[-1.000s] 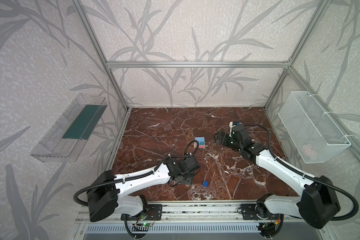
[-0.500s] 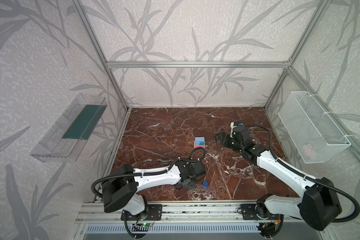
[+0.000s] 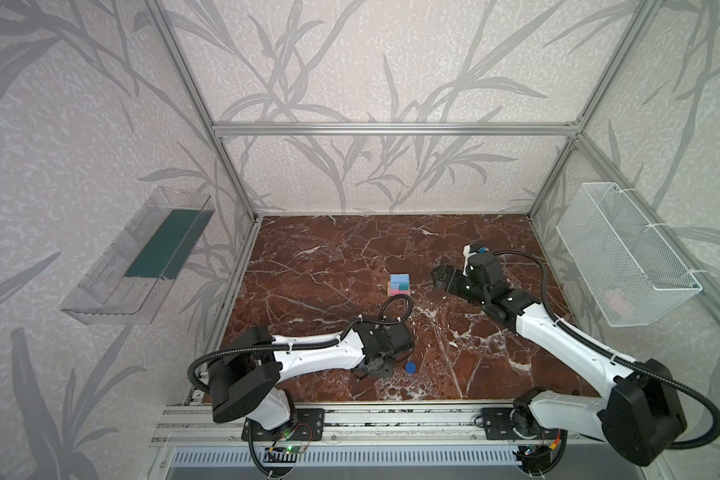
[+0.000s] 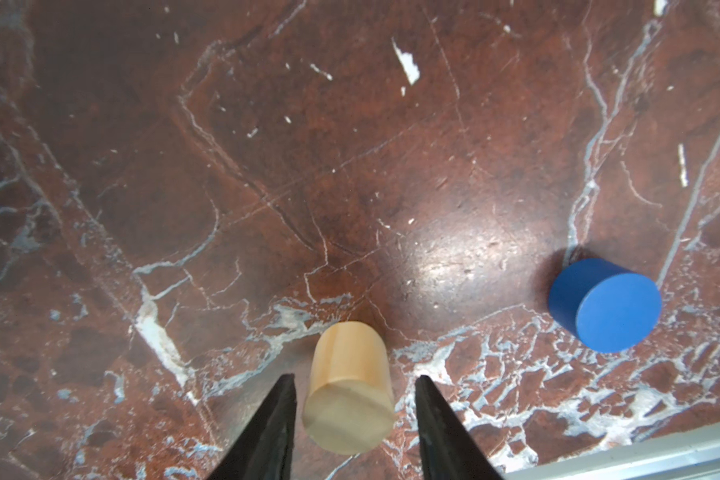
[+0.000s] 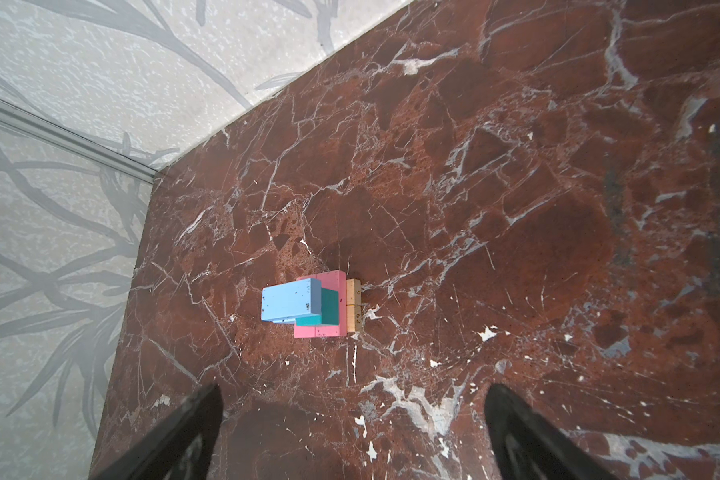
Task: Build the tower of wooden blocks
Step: 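Lower the left gripper over the beige wooden cylinder and grasp it, then lift and carry the beige cylinder with the left gripper toward the stack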
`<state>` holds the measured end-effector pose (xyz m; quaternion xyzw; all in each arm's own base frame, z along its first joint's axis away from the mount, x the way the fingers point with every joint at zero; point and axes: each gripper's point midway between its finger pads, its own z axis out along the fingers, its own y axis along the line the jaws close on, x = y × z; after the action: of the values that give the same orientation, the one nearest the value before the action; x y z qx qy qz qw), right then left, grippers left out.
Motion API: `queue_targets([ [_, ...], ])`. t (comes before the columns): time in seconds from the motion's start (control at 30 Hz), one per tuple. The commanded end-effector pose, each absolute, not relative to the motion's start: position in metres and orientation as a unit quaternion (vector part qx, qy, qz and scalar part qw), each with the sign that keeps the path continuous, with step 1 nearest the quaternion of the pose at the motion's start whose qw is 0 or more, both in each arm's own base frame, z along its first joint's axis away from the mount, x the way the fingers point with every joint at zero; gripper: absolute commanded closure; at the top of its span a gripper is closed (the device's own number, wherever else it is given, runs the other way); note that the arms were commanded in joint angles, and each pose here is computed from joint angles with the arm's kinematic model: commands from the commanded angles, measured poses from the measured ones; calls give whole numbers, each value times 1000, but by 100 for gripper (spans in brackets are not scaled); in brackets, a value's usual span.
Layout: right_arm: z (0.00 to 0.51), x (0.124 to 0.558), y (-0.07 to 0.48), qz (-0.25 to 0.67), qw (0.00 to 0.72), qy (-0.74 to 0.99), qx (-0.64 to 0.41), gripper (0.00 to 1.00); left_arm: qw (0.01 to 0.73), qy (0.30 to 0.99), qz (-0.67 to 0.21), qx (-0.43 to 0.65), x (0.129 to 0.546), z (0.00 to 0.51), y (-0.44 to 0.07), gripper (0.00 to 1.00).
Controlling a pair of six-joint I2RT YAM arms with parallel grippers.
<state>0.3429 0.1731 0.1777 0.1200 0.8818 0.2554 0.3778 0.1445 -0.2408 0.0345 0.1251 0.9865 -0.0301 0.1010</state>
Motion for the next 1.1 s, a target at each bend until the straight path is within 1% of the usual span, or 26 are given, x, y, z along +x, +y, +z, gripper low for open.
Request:
queue_targets([
  [0.0,182,345,171,258,387,876,125,2,98,988,-27,118,144,31,-243,59],
  [0.17,183,345,171,259,388,876,125,2,97,988,-26,116,144,30,-242,60],
  [0.27,183,345,171,259,387,876,125,2,96,988,-26,116,144,30,-243,63],
  [0.53,182,345,172,260,385,877,124,2,91,989,-21,116,143,27,-241,63],
  [0.83,181,346,173,261,383,877,124,2,92,989,-19,116,143,28,-241,71],
  [0.9,182,346,173,262,384,877,123,2,94,989,-19,115,144,29,-241,75],
  [0.93,181,346,173,261,383,877,124,2,94,989,-16,114,144,30,-240,79],
  [1.07,180,345,173,261,382,878,123,2,97,989,-19,111,145,36,-241,82],
])
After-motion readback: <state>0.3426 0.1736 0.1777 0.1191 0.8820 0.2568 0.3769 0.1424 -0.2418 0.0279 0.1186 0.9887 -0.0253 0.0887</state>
